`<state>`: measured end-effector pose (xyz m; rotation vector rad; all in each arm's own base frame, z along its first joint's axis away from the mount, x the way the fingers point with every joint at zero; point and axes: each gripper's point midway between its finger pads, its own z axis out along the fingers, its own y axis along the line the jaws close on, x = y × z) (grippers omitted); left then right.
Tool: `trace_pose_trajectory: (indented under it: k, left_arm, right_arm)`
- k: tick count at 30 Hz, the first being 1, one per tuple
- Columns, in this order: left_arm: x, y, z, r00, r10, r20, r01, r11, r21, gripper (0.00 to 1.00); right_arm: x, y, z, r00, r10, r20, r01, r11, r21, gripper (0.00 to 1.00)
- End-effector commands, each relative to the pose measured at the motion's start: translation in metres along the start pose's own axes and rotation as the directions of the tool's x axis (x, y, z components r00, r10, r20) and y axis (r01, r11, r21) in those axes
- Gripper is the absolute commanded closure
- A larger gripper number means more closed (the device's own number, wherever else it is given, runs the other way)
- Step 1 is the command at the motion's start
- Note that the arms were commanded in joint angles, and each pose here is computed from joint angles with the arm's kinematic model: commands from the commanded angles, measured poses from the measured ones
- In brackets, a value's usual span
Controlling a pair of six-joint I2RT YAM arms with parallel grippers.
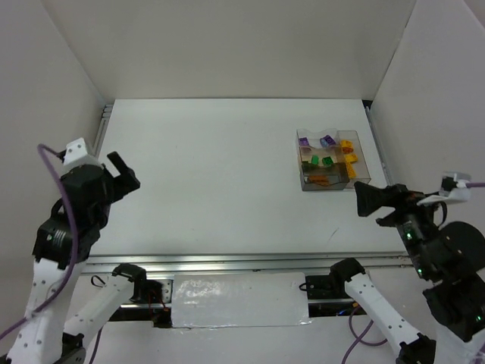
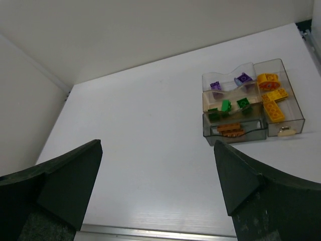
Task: Sort the legos into containers by color
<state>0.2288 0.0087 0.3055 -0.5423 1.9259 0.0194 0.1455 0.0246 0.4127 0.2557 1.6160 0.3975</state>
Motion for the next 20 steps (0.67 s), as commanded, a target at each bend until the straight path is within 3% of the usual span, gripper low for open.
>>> trace_pose_trajectory:
  k: [1,9,20]
  left_arm:
    - [-0.012,0.021,-0.037,0.998,-0.002,0.068,0.001,1.0,0.015,0.0]
    - [-0.015,0.053,-0.089,0.984,-0.06,0.168,0.051,0.997,0.057,0.01]
    - [-0.017,0.063,-0.086,0.983,-0.034,0.178,0.036,0.999,-0.013,0.0]
  right_arm:
    - [0.002,-0.012,-0.039,0.998,-0.059,-0.031,0.059,0.998,-0.004,0.0]
    - [0.009,-0.023,-0.073,0.998,-0.062,-0.022,0.062,0.998,-0.024,0.0]
    - [0.004,-0.024,-0.077,0.999,-0.04,0.015,0.041,0.999,-0.027,0.0]
